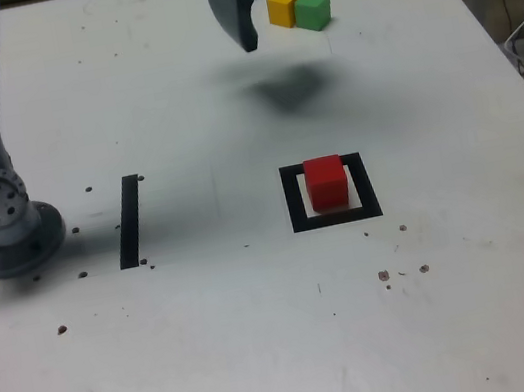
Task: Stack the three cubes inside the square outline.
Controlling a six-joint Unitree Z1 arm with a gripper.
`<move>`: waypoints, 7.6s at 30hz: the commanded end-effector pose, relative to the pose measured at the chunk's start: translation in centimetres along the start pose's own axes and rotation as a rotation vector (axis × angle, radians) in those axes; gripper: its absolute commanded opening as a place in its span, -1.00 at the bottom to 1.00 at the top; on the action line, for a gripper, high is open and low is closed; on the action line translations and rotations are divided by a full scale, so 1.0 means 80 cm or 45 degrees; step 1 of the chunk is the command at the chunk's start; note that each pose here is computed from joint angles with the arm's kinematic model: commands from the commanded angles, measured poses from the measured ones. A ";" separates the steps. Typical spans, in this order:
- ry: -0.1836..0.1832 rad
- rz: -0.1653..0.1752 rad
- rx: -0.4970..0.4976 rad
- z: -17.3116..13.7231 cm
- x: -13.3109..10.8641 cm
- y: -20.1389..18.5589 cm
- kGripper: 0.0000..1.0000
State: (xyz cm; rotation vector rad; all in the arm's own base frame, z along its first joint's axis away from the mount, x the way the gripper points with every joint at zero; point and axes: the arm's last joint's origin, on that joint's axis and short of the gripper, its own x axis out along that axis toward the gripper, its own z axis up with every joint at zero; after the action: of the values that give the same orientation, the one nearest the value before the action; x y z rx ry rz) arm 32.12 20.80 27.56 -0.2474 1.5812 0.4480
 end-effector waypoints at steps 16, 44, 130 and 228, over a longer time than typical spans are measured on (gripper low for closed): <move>0.029 -0.046 -0.141 0.074 0.044 0.104 0.95; 0.078 -0.126 -0.223 0.128 0.107 0.156 0.65; 0.027 -0.054 0.517 -0.099 -0.079 -0.245 -0.36; -0.040 -0.005 0.680 0.064 0.023 0.049 0.95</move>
State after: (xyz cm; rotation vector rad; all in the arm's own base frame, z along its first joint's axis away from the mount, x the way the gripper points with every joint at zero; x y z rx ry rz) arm 34.88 26.39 26.29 0.1630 1.6103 0.0227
